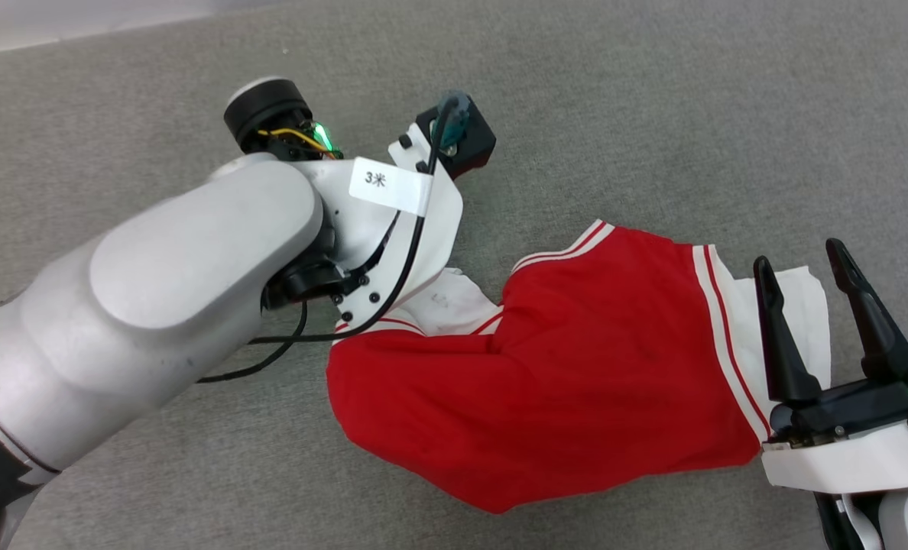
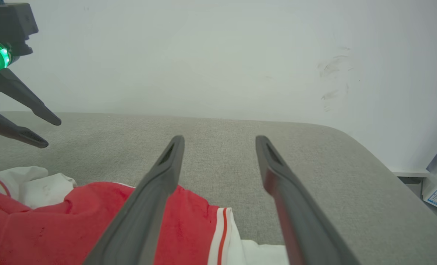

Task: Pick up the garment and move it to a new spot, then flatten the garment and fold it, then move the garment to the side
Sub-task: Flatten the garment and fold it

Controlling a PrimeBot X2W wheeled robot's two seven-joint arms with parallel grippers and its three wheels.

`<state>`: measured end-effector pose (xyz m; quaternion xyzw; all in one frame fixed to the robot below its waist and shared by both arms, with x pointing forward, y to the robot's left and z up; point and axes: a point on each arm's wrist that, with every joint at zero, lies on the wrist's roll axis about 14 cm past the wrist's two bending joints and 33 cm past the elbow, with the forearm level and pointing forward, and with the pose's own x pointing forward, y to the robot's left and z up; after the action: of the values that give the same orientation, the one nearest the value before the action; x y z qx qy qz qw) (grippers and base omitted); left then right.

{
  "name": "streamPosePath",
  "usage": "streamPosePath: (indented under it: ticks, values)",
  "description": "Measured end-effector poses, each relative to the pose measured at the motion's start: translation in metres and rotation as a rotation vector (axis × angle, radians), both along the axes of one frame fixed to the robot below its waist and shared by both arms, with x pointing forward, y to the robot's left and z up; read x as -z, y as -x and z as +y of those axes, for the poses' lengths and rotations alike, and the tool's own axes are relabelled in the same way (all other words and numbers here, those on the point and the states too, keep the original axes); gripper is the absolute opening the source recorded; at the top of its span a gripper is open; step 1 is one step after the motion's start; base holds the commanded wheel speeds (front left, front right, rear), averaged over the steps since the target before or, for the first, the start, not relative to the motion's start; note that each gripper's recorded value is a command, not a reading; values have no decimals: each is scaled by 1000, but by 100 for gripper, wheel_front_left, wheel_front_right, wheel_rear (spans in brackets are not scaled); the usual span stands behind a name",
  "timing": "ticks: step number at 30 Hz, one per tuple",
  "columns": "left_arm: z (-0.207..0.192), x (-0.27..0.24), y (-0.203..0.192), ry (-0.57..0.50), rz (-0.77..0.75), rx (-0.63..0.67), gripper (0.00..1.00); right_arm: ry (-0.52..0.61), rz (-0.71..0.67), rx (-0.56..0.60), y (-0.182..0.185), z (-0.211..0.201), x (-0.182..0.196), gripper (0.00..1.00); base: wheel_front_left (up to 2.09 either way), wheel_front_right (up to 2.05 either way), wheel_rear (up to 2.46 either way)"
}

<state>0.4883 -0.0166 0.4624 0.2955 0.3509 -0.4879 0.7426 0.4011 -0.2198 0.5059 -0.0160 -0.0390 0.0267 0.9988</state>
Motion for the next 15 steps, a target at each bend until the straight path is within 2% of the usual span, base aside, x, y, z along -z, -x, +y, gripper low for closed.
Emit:
streamPosePath:
  ticks: [3, 6, 9, 13, 15]
  values:
    - [0, 22, 9, -61, 66, 25, 100, 2, 14, 6, -3, -1, 6, 100, 0, 0, 0]
    - [6, 59, 39, -152, 169, 73, 100, 8, 28, 13, -6, -3, 11, 100, 0, 0, 0]
    - [14, 76, 50, -223, 196, 104, 100, 16, 32, 30, -8, -9, 13, 100, 0, 0, 0]
    - [18, 86, 53, -242, 203, 112, 100, 20, 31, 38, -11, -11, 13, 100, 0, 0, 0]
    - [18, 86, 52, -221, 194, 107, 0, 21, 28, 36, -12, -11, 13, 100, 0, 0, 0]
